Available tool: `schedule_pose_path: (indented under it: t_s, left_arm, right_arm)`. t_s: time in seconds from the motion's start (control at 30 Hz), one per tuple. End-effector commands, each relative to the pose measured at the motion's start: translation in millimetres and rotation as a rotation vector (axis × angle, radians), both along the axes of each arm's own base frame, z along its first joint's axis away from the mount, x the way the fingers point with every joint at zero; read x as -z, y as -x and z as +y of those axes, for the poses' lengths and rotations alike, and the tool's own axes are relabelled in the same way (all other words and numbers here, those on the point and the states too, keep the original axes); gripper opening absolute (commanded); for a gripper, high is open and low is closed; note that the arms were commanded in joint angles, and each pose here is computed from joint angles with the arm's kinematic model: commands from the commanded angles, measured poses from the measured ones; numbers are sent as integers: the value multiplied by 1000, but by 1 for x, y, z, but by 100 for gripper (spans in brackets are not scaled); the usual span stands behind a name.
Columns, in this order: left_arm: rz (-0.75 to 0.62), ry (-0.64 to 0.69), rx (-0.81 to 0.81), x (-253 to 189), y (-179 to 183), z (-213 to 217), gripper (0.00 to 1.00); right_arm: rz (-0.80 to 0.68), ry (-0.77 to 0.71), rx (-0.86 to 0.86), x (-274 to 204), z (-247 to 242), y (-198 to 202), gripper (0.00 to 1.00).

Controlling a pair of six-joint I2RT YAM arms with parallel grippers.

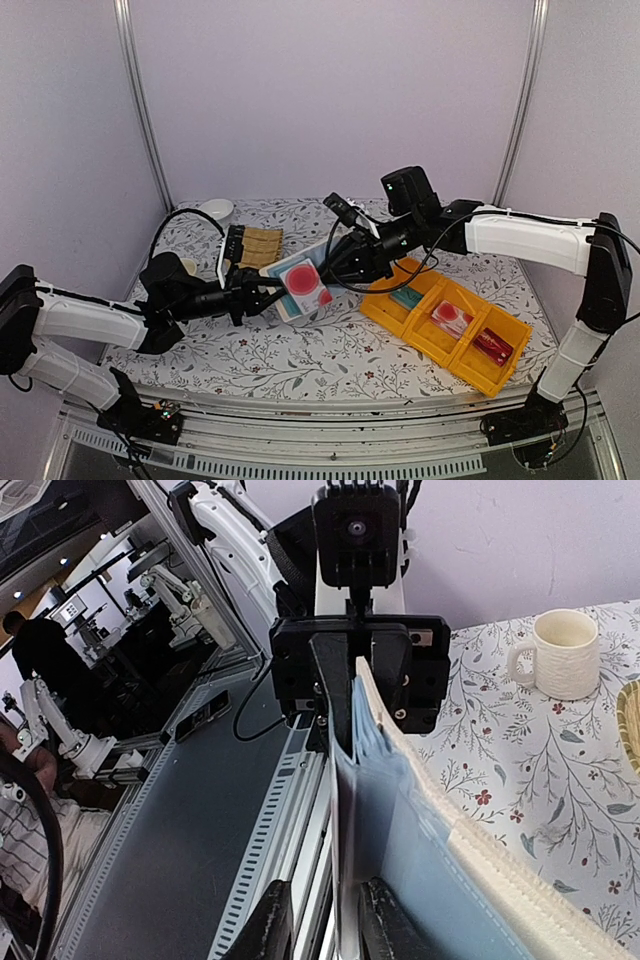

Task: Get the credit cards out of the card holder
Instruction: Remove the credit card from the card slot.

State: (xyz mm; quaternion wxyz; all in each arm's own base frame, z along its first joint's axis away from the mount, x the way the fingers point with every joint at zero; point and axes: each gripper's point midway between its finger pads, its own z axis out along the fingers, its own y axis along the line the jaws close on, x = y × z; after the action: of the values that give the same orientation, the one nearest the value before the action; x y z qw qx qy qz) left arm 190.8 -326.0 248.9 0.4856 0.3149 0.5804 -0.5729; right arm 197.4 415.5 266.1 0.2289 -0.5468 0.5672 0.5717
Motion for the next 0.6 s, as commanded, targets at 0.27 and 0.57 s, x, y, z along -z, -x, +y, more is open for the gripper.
schedule_pose_path:
  t_s: [0.27,0.57]
  left_arm:
    - [-60,22,1,-16,4,-1,0]
    - [-62,22,5,-16,5,-1,0]
  right_arm:
    - [23,42,-7,10,6,4,14]
    - [18,45,15,11,9,1,4]
